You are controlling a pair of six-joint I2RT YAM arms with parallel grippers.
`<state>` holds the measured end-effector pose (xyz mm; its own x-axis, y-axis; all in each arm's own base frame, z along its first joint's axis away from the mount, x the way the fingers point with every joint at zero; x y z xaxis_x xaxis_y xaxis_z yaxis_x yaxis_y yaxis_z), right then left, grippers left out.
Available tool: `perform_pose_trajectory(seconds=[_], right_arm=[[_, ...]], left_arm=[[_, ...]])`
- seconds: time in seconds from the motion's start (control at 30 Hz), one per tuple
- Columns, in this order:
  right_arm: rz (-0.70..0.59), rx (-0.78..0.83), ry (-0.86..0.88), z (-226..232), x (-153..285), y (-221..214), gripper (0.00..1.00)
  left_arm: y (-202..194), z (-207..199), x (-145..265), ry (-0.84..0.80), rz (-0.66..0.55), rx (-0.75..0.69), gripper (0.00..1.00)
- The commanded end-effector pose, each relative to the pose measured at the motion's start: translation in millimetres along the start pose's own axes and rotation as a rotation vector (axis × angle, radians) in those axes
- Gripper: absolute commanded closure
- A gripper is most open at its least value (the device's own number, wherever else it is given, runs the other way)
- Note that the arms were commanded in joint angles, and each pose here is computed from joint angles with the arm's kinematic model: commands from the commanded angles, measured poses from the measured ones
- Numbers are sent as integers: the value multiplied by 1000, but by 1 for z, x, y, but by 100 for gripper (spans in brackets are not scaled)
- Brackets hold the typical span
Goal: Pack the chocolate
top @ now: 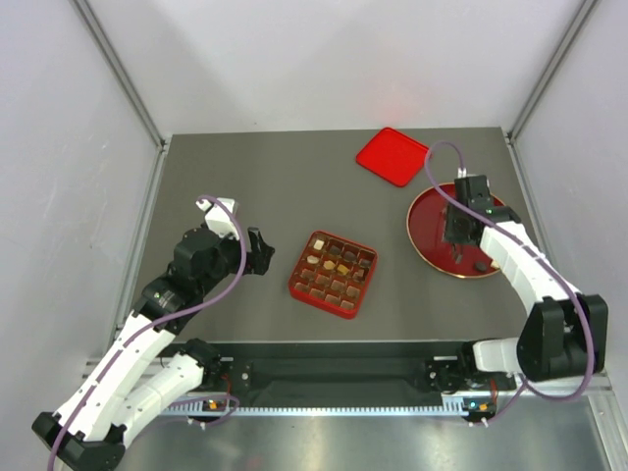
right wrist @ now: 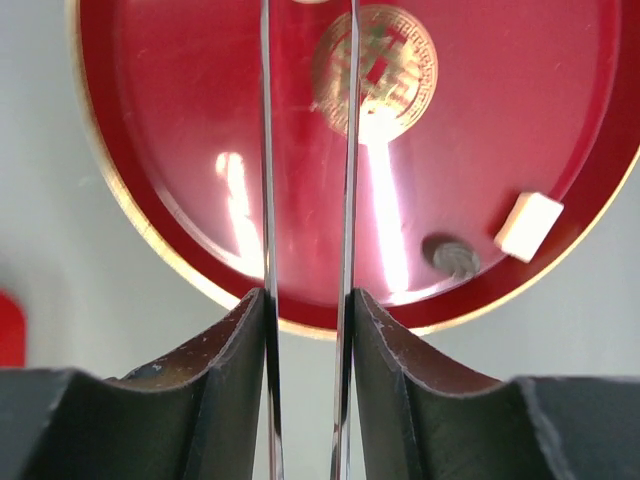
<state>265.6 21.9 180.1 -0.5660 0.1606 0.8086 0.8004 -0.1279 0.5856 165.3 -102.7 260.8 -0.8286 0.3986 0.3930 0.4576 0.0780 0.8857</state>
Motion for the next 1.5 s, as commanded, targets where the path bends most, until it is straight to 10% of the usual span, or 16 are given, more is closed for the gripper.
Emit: perform_pose_trajectory(seconds=[0.0, 0.9, 1.47], right_arm=[[-12, -24, 52, 4, 24, -10, 63], [-233, 140, 231, 94, 172, 5, 64], [-73, 292, 678, 199, 214, -88, 63]], left_arm=[[2, -1, -1, -11, -13, -9, 16], [5, 1, 2, 14, -35, -6, 16], [10, 7, 11, 77, -90, 10, 16]])
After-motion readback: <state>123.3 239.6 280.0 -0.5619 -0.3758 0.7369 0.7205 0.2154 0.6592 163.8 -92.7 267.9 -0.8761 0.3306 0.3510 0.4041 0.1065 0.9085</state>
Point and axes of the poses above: each gripper's point midway between its finger pads, its own x axis back along the fingers, its own z axis along the line the jaws close on, y = z × x, the point moved 8 cm from there along x, back along the fingers, and after that the axes turned 1 degree about -x, right-handed, at the moved point
